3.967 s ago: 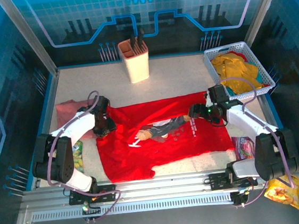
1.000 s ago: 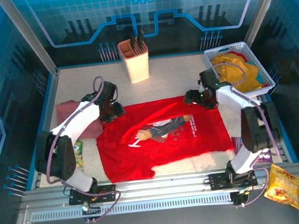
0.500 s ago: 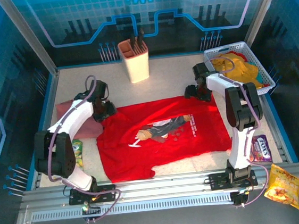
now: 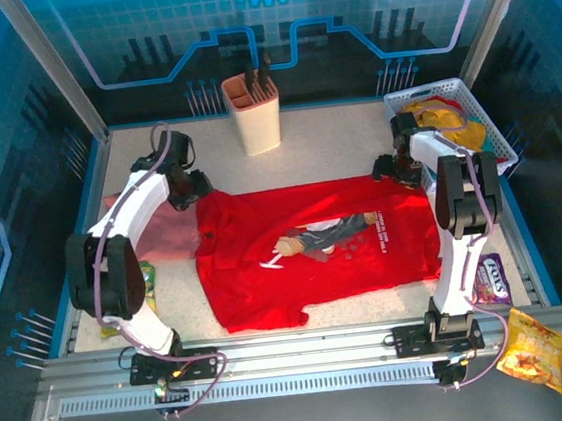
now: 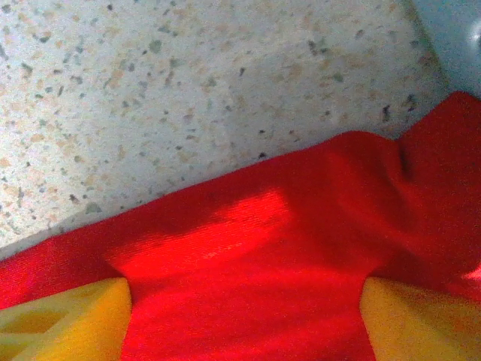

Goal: Fold and stack the t-shirts

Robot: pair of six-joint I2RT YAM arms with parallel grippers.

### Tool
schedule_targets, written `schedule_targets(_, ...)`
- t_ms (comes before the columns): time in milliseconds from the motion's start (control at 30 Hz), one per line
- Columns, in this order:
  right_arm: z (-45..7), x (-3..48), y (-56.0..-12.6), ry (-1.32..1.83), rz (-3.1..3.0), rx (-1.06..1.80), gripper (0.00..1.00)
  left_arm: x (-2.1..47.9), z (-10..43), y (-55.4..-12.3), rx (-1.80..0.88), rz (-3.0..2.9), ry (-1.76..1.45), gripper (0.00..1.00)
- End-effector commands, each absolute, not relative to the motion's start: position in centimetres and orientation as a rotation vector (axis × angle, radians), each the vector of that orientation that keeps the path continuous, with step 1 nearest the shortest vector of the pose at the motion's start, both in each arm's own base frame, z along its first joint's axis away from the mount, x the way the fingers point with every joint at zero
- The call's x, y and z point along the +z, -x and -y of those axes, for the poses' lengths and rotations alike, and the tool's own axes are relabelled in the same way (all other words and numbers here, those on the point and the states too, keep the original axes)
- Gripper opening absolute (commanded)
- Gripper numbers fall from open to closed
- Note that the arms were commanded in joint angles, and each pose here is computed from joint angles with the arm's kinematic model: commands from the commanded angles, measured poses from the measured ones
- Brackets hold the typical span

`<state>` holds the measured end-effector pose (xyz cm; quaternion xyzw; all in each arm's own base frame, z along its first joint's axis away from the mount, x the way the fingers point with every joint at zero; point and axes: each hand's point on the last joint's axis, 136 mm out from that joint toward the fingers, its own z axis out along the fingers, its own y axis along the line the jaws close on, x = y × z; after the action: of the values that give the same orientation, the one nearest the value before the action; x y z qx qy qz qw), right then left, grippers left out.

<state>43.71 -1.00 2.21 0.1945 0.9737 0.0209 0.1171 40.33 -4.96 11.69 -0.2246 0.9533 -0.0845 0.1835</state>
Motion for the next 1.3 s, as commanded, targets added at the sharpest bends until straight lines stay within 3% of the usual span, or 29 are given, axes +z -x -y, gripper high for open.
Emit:
schedule_targets(0,3.6,1.6,-43.1,-0.622,-2.872,-0.038,0.82,10.9,6.0,-42.1,-0.302,-2.706,0.606,0.43)
schedule_targets(300,2.7,2.2,-43.5,-0.577,-2.836,0.033,0.84,8.1,8.7,-46.1,-0.286,-2.756,0.499,0.34)
schedule_targets(633,2.6,1.6,-43.1,-0.583,-2.851,0.035,0.85,4.2,8.1,-46.1,-0.175,-2.889,0.507,0.27)
schedule_targets(1067,2.6,1.5,-42.9,-0.581,-2.860,0.041,0.85,7.4,6.2,-45.4,-0.162,-2.822,0.545,0.33)
schedule_targets(1267,2.4,1.4,-43.0,-0.578,-2.863,0.052,0.85,6.3,6.5,-45.1,-0.172,-2.869,0.546,0.32)
